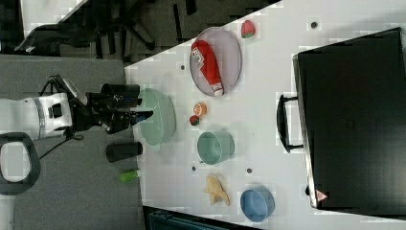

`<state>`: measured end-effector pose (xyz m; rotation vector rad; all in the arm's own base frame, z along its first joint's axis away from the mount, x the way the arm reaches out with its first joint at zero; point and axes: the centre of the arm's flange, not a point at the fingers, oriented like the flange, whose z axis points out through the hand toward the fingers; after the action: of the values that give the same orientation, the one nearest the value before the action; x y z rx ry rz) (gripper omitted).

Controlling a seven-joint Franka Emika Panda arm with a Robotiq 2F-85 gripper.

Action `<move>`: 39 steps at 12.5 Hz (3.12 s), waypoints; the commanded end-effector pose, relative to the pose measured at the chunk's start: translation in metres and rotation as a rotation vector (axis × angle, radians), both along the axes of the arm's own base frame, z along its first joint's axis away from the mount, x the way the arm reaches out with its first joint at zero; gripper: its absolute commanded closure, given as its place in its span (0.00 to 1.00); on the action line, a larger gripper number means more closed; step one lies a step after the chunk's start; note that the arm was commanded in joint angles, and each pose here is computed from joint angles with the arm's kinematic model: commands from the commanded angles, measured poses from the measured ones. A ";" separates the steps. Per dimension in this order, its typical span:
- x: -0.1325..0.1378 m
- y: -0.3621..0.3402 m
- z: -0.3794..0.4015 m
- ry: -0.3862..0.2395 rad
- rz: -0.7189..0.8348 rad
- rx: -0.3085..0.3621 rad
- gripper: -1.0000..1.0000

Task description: Flap open oven.

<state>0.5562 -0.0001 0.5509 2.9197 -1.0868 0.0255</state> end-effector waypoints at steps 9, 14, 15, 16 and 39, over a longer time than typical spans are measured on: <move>-0.121 -0.035 0.076 0.015 -0.178 0.019 0.43; -0.121 -0.044 0.058 0.051 -0.169 0.015 0.83; -0.121 -0.047 0.052 0.064 -0.134 0.018 0.83; -0.119 -0.051 0.046 0.070 -0.081 0.021 0.83; -0.090 -0.253 -0.152 0.002 0.549 -0.094 0.83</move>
<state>0.4687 -0.2379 0.3876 3.0291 -0.2872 0.0392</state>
